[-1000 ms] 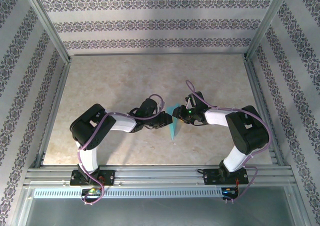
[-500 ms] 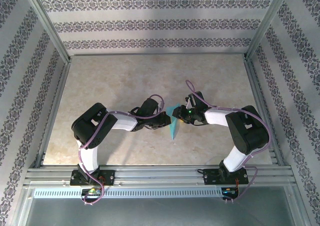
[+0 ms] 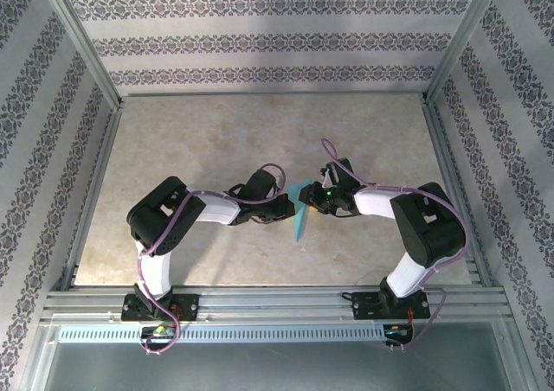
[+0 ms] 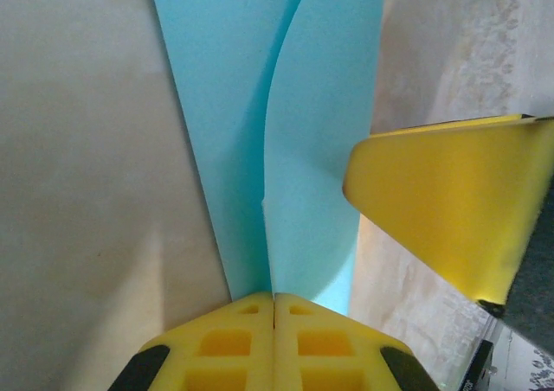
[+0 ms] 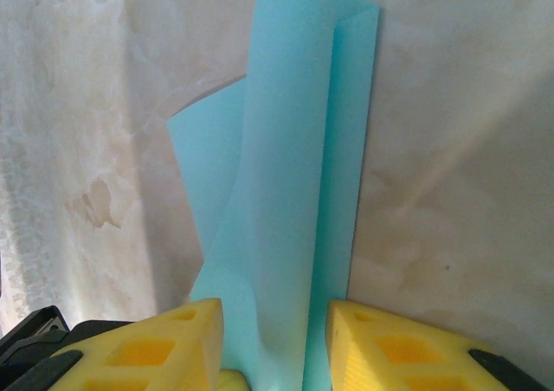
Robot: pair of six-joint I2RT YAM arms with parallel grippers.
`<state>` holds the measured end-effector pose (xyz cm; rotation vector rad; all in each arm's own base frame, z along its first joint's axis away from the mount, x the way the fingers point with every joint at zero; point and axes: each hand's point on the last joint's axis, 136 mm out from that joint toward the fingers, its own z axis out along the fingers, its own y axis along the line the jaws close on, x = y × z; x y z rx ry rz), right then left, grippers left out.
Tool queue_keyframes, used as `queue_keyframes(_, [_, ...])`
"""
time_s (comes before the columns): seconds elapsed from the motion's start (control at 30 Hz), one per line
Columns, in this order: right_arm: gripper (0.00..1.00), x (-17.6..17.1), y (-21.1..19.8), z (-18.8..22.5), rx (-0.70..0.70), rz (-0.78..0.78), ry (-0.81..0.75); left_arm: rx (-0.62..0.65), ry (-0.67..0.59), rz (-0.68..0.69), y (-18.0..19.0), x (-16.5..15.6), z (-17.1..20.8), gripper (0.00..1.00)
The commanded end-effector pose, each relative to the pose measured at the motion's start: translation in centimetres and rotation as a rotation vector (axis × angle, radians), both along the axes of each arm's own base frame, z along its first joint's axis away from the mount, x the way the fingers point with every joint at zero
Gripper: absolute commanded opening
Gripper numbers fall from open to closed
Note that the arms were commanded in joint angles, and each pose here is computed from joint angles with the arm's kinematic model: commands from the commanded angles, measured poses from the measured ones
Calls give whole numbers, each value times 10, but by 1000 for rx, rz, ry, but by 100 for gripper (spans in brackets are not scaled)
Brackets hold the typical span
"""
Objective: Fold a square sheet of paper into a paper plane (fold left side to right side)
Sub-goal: Fold the wing for the fifth time at the center of the table.
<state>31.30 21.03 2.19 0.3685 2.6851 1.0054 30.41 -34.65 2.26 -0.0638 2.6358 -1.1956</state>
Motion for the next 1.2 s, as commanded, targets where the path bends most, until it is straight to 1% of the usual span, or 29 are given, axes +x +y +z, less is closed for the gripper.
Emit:
queue_keyframes(0.0, [39,-11,-1,-24,-64,25,43,82,8,23,16,4,-13,4])
queue_keyframes(0.2, [39,-9,2,-21,-50,31,36,78,12,13,14,2,-15,4])
queue_keyframes(0.6, [39,1,3,6,3,11,-23,185,51,36,26,-1,-31,1])
queue_keyframes(1.1, [38,1,-11,21,-6,-20,-54,230,82,32,27,-3,-40,1])
queue_keyframes(1.17, [35,2,-14,26,-4,-21,-65,233,83,31,27,-3,-40,1])
